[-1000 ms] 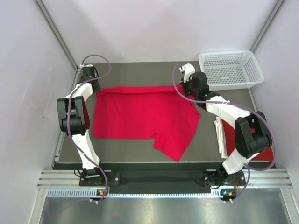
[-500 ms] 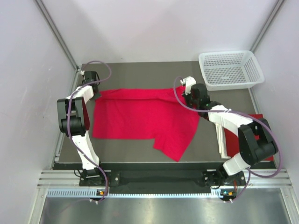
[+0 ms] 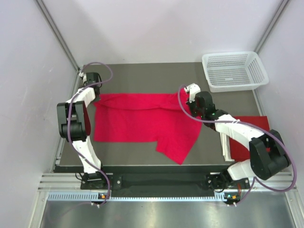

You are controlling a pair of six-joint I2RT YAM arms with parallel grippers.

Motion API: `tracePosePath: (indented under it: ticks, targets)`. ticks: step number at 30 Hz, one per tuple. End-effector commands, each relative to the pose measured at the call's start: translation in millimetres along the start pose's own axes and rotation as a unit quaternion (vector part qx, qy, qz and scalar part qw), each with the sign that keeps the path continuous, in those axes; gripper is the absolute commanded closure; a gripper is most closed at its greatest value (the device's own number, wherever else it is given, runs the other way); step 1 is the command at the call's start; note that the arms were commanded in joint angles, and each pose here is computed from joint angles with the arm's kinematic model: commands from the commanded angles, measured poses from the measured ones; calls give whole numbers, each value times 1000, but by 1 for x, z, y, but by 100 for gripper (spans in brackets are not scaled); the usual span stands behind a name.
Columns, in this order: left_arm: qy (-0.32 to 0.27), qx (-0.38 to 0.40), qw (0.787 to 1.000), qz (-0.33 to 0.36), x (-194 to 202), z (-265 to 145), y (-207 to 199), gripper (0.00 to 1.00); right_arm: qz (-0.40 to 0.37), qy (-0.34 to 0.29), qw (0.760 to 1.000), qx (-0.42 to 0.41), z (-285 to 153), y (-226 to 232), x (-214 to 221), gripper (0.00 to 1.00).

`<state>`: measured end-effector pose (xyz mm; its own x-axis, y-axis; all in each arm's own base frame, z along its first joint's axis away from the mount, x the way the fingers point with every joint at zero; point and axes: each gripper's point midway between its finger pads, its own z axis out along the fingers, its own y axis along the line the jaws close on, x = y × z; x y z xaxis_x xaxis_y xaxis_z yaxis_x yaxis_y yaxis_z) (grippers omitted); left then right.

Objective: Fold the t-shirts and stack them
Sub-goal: Fold the tshirt

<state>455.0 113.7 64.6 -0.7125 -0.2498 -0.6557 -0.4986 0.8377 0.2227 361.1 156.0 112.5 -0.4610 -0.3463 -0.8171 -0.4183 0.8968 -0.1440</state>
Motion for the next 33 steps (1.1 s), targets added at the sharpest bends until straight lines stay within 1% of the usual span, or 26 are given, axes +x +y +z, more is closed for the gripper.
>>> tracePosePath:
  ticks: [1, 3, 6, 9, 10, 11, 13, 15, 19, 22, 24, 27, 28, 33]
  targets:
    - [-31, -49, 998, -21, -23, -29, 24, 66, 6, -17, 1000, -21, -9, 16, -8, 100]
    - [-36, -49, 997, -37, -33, -36, 24, 64, 3, 3, 1000, -26, -10, 21, 6, 100]
    - [-17, -11, 999, -47, -27, -39, 12, 65, 12, 19, 1000, -17, -11, 20, 18, 100]
    - [1, 63, 997, -53, -18, -44, -14, 64, 22, 40, 999, 4, -16, 14, 29, 96]
    - [5, 77, 995, -57, -15, -45, -18, 64, 29, 46, 998, 11, -18, 11, 32, 96]
    - [3, 107, 992, -64, -18, -51, -27, 65, 36, 52, 998, 21, -19, 8, 34, 96]
    - [10, 124, 990, -68, -11, -54, -32, 65, 54, 72, 995, 42, -26, 3, 38, 96]
    - [10, 141, 988, -69, -8, -58, -37, 65, 57, 84, 994, 37, -30, 5, 40, 98]
    - [20, 123, 990, -67, 2, -49, -33, 65, 59, 98, 992, 49, -28, 2, 52, 97]
    - [44, 108, 991, -60, 18, -36, -33, 65, 62, 107, 990, 70, -24, -4, 58, 98]
    - [50, 106, 991, -63, 23, -34, -33, 63, 63, 106, 990, 75, -22, -5, 56, 98]
    - [37, 112, 990, -71, 20, -36, -34, 62, 71, 101, 989, 77, -22, -6, 51, 98]
    - [25, 116, 990, -74, 14, -37, -35, 62, 73, 100, 990, 73, -22, -5, 51, 98]
    - [4, 116, 990, -84, 1, -44, -32, 59, 73, 91, 991, 69, -23, -4, 42, 99]
